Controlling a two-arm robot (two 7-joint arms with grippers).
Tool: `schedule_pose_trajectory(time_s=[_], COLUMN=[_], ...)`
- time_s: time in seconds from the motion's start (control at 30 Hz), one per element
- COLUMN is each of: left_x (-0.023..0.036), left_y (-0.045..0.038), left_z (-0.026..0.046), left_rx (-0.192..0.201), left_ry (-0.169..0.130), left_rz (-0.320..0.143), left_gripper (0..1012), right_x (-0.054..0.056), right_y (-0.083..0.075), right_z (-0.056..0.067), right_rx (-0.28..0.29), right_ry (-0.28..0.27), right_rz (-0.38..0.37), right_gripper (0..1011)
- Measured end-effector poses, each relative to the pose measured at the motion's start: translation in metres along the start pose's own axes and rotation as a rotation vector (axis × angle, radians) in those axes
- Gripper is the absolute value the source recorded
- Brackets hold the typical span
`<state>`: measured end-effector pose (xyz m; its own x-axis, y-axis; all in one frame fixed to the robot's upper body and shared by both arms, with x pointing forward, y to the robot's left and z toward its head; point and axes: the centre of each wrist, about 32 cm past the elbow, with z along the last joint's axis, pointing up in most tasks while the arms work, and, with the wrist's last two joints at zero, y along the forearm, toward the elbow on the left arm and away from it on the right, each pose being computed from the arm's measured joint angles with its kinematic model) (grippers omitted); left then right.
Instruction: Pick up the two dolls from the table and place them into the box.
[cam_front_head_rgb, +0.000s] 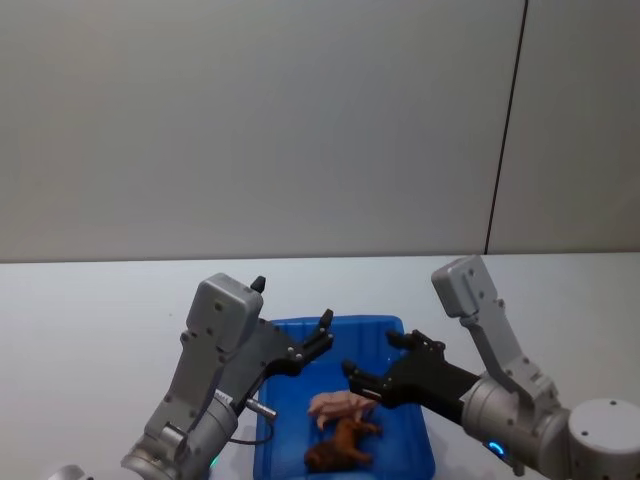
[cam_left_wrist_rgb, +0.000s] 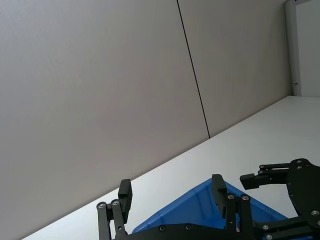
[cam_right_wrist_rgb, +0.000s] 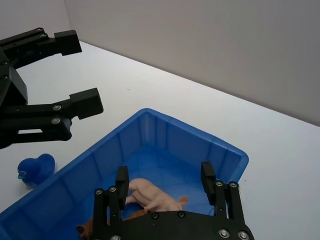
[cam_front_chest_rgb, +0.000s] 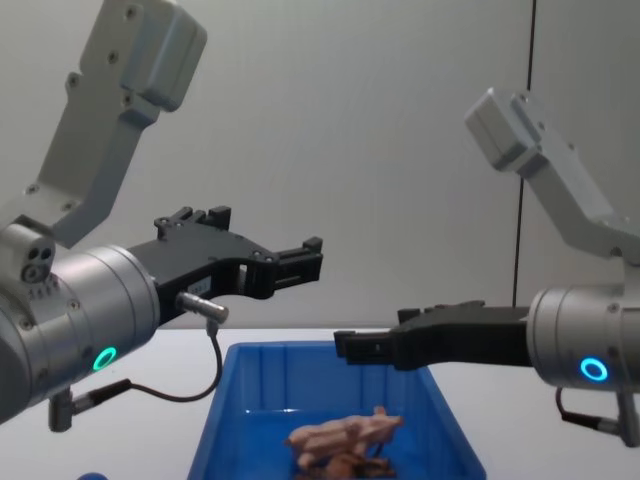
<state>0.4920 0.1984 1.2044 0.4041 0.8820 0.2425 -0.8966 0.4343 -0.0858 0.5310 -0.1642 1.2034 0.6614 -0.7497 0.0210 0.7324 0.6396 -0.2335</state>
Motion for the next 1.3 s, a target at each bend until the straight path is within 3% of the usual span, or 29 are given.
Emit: schedule_pose_trajectory(time_s=[0.23,0.6,0.8,1.0,1.3], left_x=[0.0,0.0,0.0001,0.0001,-0.0028], left_y=[0.0,0.0,0.0006,0.0061,0.0255], left_z=[0.0,0.0,-0.0006,-0.0024,-0.0088], left_rx=[0.0,0.0,0.003,0.024,0.087], left_ry=[0.0,0.0,0.0,0.008,0.052], left_rz=[0.0,0.0,0.001,0.027,0.11], left_gripper=[1001,1001,1001,1001,1001], right_x=[0.008,0.022,0.025,0.028,0.03], right_y=[-0.013,-0.05,-0.061,-0.07,-0.077], right_z=[-0.009,-0.027,-0.032,-0.035,-0.037], right_rx=[0.003,0.033,0.043,0.051,0.057], right_ry=[-0.025,-0.025,-0.021,-0.021,-0.02], right_rz=[-0.019,-0.061,-0.074,-0.084,-0.092], right_gripper=[1001,1001,1001,1001,1001])
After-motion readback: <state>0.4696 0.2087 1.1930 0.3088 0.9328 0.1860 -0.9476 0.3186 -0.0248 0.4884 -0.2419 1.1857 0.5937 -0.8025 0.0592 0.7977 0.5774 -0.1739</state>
